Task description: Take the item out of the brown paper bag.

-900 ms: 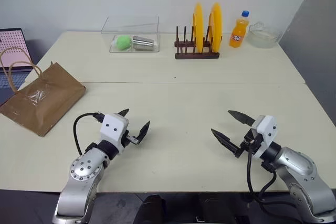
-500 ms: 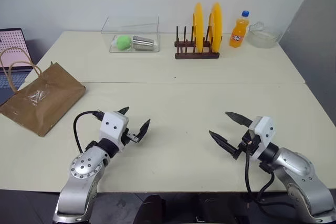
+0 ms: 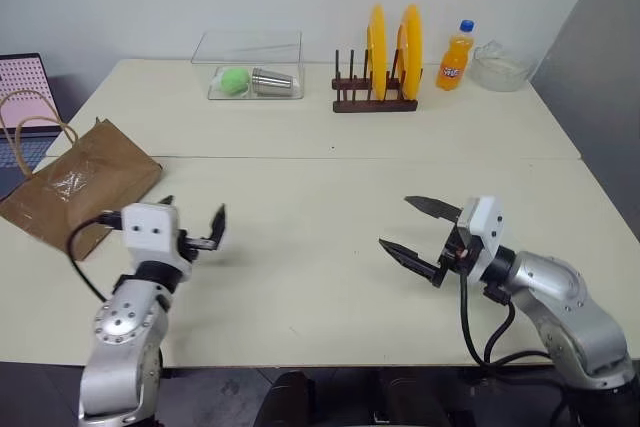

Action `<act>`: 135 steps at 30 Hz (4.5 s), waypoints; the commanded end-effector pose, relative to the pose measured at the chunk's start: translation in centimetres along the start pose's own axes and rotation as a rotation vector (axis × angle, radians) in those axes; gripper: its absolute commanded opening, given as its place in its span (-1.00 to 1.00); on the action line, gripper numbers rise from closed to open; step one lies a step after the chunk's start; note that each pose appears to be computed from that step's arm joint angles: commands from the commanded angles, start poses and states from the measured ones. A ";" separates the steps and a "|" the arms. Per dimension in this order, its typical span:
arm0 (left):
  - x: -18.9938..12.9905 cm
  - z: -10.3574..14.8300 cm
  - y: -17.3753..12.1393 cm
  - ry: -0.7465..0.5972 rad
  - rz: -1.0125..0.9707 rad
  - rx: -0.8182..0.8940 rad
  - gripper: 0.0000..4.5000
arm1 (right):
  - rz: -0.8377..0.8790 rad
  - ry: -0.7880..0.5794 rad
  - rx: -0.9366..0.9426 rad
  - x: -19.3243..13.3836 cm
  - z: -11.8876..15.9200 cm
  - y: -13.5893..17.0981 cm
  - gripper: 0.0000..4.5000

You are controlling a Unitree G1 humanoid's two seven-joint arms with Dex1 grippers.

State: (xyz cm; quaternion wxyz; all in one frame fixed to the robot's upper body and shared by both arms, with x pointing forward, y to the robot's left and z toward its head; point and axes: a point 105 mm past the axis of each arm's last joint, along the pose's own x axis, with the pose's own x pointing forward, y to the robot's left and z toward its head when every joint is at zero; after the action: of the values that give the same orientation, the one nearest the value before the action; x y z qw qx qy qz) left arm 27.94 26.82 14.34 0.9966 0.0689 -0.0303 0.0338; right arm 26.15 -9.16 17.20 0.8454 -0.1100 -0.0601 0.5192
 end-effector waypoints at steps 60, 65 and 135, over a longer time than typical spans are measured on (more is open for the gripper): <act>7.0 10.4 20.6 0.028 0.086 0.034 -0.10 | 0.347 -0.087 -0.133 4.0 5.2 0.8 1.00; 7.3 11.1 20.3 0.018 0.073 0.057 -0.83 | 0.345 -0.086 -0.132 4.0 5.1 0.8 1.00; 17.0 18.5 -19.4 -0.246 -0.923 0.280 -0.99 | -0.196 0.158 0.093 -1.0 1.2 0.5 1.00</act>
State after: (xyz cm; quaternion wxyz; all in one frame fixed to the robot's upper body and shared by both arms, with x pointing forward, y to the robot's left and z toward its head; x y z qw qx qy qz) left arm 45.47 6.33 29.41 0.8823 0.1953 -0.0763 -0.4214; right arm 25.17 -10.06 17.28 0.8985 -0.1010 0.0428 0.4250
